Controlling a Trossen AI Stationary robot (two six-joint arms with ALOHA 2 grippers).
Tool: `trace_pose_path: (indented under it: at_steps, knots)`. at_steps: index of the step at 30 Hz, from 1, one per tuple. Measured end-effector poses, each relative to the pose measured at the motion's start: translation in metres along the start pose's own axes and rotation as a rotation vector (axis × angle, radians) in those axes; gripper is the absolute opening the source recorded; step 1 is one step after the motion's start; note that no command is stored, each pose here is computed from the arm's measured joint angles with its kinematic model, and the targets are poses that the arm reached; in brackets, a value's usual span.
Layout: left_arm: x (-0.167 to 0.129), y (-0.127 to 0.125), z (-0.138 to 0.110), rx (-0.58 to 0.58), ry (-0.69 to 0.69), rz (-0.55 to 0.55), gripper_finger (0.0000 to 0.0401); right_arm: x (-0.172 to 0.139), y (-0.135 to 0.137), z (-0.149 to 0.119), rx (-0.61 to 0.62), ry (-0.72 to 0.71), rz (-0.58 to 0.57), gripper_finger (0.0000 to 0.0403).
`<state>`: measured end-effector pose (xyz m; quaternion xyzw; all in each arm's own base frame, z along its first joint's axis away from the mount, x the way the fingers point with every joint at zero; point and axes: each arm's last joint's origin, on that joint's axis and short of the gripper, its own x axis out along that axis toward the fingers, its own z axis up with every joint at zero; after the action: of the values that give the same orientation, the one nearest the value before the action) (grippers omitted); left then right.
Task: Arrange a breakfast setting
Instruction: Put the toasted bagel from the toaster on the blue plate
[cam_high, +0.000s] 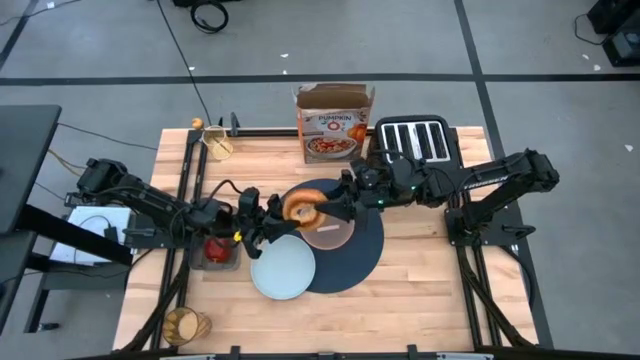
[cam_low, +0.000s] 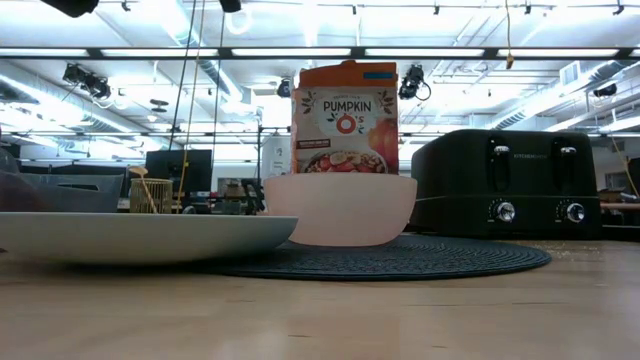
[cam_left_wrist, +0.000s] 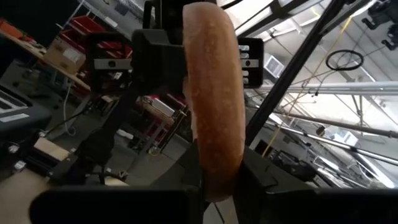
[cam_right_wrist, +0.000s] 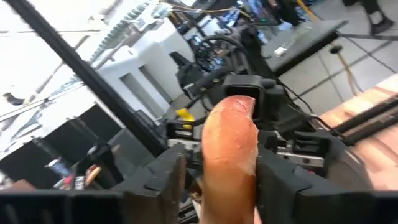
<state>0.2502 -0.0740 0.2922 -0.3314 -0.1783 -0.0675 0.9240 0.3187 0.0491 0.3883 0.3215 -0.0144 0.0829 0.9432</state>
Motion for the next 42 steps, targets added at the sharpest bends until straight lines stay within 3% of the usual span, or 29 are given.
trace_pose_path:
  at_steps: [5,9,17,27,32,42]
  knots:
    - [-0.006,-0.01,0.005,0.033,0.052,-0.026,0.0052,-0.027,0.018,0.023,-0.057,-0.045,0.071,0.024]
    - [-0.001,-0.028,0.015,0.102,0.268,0.089,0.0052,-0.054,0.028,0.037,-0.09,-0.059,0.06,0.026]
    - [0.013,-0.072,0.028,0.256,0.765,0.327,0.005,-0.091,0.034,0.05,-0.11,-0.084,-0.069,0.0254]
    - [0.016,-0.082,-0.042,0.444,1.212,0.548,0.005,-0.08,0.023,0.036,-0.073,0.023,-0.147,0.0253]
    - [0.017,-0.094,-0.059,0.72,1.369,0.66,0.0049,-0.073,0.019,0.029,-0.075,0.054,-0.168,0.0253]
    - [0.001,-0.084,-0.141,1.192,1.544,0.654,0.0048,-0.064,0.014,0.023,-0.051,0.086,-0.181,0.0253]
